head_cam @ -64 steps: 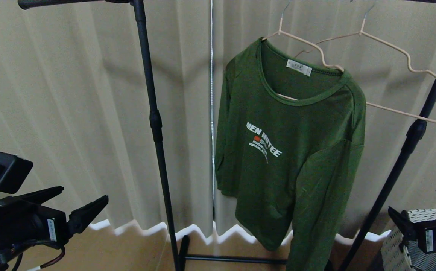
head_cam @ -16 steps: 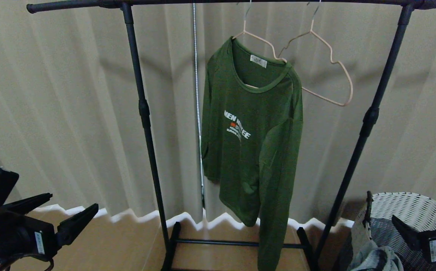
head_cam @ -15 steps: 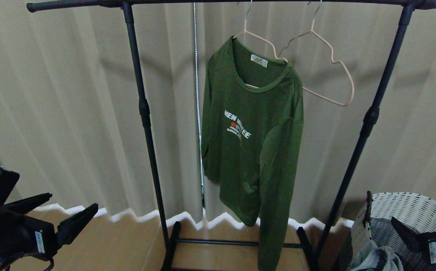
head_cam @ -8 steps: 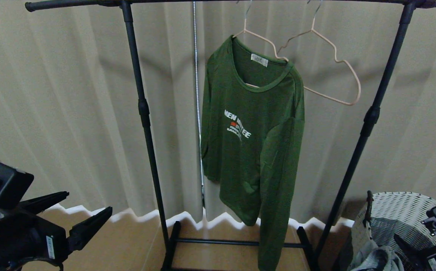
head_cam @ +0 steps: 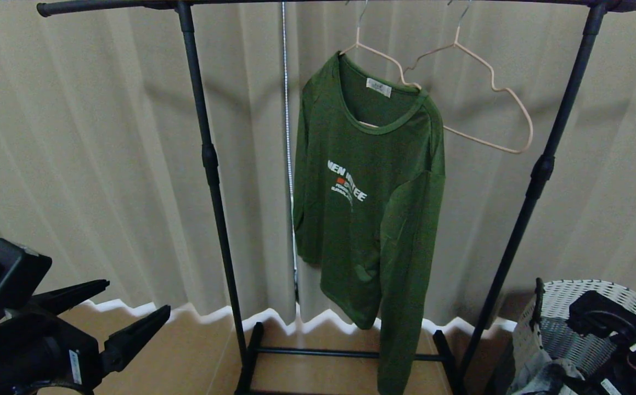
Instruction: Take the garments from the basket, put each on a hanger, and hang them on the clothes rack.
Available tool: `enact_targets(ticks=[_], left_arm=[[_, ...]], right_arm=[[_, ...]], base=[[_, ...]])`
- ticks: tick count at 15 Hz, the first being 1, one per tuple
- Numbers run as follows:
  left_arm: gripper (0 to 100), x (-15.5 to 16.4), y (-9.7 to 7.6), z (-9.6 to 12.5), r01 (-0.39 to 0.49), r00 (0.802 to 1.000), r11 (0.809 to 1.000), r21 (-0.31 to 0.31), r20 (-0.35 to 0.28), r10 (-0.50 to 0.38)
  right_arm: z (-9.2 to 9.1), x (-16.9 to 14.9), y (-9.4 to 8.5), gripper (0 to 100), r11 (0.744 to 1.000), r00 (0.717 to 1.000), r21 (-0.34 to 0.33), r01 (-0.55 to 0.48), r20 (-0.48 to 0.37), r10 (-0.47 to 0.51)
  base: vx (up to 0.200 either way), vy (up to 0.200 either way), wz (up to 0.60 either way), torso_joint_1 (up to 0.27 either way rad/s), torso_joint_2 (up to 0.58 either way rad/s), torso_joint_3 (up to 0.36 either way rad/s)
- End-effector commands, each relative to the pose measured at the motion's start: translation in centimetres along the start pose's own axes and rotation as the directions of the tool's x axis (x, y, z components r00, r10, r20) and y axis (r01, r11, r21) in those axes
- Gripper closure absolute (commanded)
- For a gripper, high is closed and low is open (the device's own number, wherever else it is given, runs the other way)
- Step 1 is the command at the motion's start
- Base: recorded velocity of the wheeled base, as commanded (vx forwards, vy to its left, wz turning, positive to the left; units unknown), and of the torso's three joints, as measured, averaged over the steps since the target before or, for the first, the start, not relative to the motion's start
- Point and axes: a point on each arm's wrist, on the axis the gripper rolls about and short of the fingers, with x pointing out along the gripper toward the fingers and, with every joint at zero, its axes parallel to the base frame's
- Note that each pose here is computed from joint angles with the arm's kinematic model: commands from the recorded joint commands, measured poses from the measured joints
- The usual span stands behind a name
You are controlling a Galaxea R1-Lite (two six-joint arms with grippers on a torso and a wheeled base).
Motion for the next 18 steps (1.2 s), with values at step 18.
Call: enact_targets(ticks=[18], left_arm=[[0, 0.1, -0.6, 0.0, 0.117, 0.993, 0.993, 0.004, 0.003, -0.117]], right_arm=[[0.3, 11.2, -1.9, 0, 0.996, 0.973, 0.085, 0.013, -0.229, 0.007]], base=[[0.000, 0.000, 0.00, 0.000, 0.00, 0.000]])
